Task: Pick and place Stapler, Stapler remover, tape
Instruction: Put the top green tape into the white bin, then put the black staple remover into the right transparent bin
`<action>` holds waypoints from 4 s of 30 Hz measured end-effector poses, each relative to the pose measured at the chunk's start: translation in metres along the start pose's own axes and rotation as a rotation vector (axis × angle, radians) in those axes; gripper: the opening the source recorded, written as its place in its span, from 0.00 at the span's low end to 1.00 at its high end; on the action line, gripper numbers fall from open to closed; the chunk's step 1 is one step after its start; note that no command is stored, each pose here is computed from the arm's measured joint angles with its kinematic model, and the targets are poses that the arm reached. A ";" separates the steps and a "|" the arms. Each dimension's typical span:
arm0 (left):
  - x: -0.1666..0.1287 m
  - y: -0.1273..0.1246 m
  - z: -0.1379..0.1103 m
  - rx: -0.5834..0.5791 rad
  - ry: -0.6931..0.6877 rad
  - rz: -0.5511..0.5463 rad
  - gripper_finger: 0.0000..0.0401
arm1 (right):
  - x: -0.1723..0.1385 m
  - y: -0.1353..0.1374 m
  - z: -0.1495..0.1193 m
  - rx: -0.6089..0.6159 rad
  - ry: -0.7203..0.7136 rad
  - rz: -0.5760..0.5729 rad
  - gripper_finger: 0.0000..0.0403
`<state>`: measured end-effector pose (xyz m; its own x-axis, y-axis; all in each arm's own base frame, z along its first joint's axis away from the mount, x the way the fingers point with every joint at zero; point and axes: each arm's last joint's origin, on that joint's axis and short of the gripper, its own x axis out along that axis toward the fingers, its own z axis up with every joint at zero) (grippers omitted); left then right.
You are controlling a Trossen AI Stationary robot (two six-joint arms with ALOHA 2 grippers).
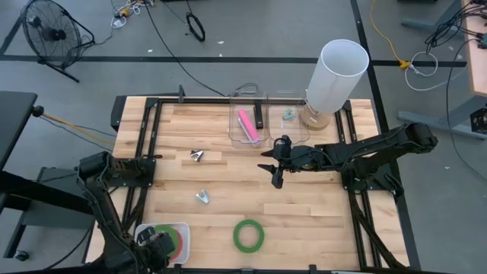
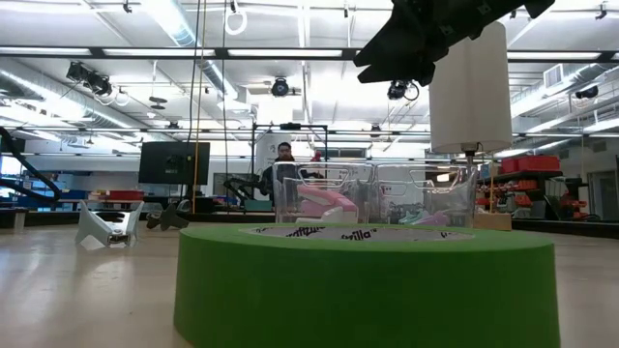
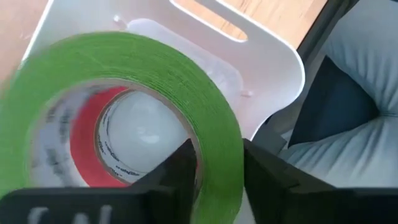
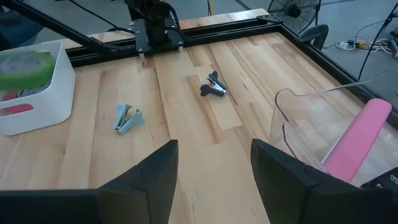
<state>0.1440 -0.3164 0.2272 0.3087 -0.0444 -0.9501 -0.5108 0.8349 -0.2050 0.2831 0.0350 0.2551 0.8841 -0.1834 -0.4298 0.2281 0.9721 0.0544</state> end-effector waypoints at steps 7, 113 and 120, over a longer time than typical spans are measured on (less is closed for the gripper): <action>0.000 0.001 0.001 0.003 -0.020 0.008 0.47 | 0.000 0.000 0.000 0.002 0.000 0.000 0.50; 0.067 0.294 0.196 -0.352 -0.386 0.309 0.38 | 0.000 0.001 -0.004 0.019 0.046 0.038 0.50; 0.074 0.293 0.200 -0.352 -0.409 0.340 0.38 | 0.000 0.001 -0.004 0.019 0.046 0.039 0.50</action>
<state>0.1778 0.0350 0.1444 0.3290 0.4626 -0.8233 -0.8458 0.5320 -0.0391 0.2815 0.0371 0.2516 0.8729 -0.1379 -0.4680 0.2019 0.9753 0.0892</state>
